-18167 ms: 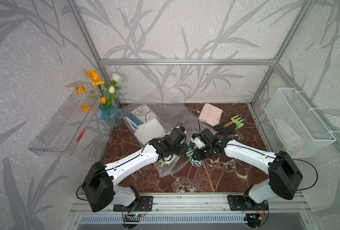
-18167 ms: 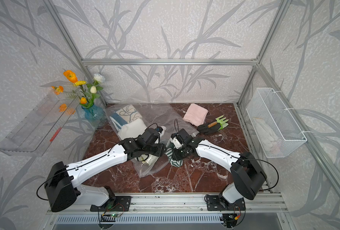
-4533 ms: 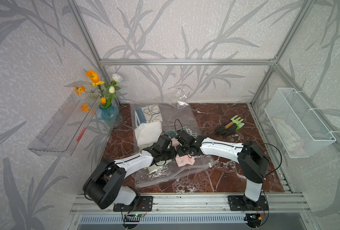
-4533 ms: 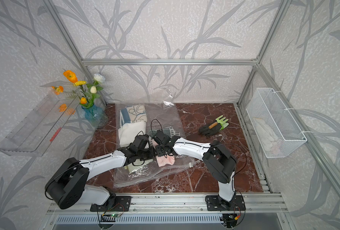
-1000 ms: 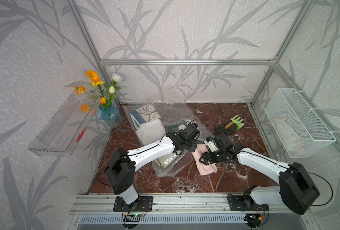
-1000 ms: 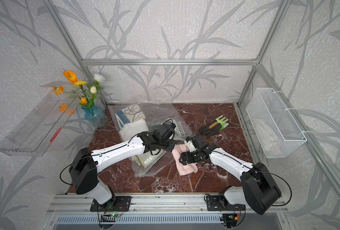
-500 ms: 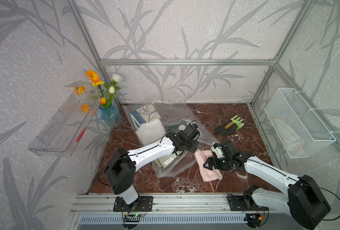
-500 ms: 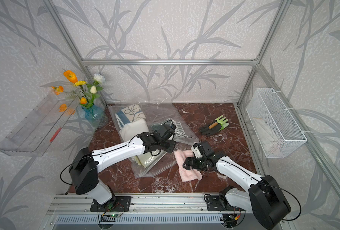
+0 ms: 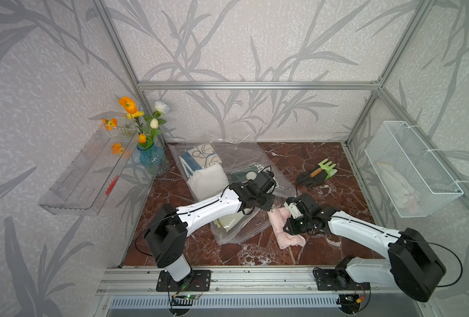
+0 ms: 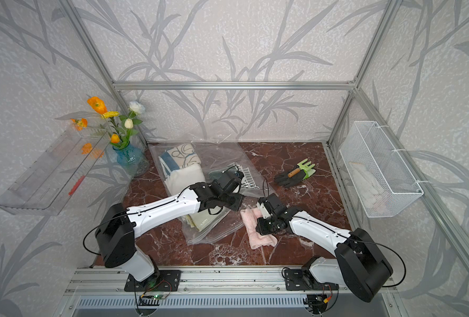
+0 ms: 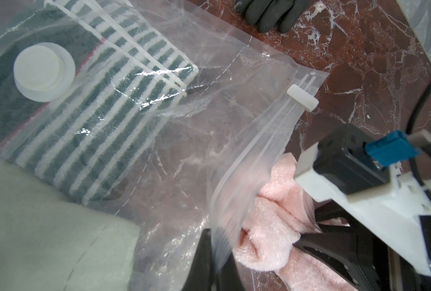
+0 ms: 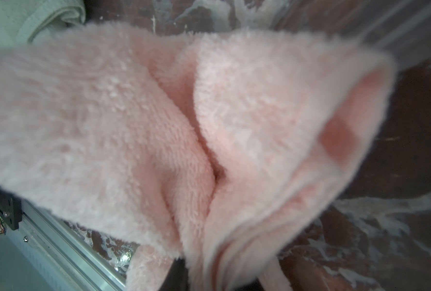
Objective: Place the folded towel into the vacuum bag
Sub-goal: Place the towel in the vacuum bag.
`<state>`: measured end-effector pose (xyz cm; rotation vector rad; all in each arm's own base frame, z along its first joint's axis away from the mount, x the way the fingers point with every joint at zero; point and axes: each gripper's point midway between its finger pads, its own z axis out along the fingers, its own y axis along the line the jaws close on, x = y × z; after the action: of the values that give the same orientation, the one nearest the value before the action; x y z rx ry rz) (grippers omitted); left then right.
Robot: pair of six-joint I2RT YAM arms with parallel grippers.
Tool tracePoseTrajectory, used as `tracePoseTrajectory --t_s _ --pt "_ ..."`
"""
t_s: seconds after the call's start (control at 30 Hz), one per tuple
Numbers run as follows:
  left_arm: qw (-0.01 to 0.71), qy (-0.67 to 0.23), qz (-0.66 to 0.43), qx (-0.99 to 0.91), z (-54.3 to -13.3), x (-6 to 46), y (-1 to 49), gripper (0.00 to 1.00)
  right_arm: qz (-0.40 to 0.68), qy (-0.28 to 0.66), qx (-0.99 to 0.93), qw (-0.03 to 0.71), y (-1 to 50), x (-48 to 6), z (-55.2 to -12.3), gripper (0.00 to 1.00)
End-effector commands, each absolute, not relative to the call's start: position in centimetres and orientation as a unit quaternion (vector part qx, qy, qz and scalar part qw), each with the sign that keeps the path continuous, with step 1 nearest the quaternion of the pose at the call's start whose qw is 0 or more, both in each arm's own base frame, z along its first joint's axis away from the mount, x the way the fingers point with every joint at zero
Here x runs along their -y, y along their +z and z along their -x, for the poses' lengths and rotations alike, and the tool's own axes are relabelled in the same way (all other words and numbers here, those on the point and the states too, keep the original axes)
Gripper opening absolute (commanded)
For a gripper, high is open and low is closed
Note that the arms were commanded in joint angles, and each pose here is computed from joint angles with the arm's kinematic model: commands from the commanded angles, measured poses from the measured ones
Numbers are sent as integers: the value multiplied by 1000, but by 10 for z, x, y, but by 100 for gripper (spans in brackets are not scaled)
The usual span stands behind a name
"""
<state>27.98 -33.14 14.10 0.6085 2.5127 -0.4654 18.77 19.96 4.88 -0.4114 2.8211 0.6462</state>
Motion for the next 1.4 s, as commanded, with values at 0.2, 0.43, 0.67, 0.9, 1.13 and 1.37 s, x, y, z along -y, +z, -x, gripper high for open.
tracePoseTrajectory --t_s 0.2,0.43,0.67,0.9,1.13,1.37 --pt "296 -190 -210 -912 -284 331 172 4 218 230 -931 181 119 -229 -208 6" --pt "311 -185 -194 -912 -289 325 176 4 237 179 -935 193 89 -247 -253 4" --pt "313 -191 -194 -910 -290 328 178 4 212 87 -961 158 35 -222 -270 20" --pt "289 -199 -199 -915 -287 336 163 4 152 218 -956 121 69 -236 -254 88" --pt "263 -221 -198 -918 -278 349 144 4 85 288 -947 112 96 -204 -234 99" --pt "251 -219 -204 -920 -273 353 135 4 -40 273 -959 68 76 -170 -200 96"
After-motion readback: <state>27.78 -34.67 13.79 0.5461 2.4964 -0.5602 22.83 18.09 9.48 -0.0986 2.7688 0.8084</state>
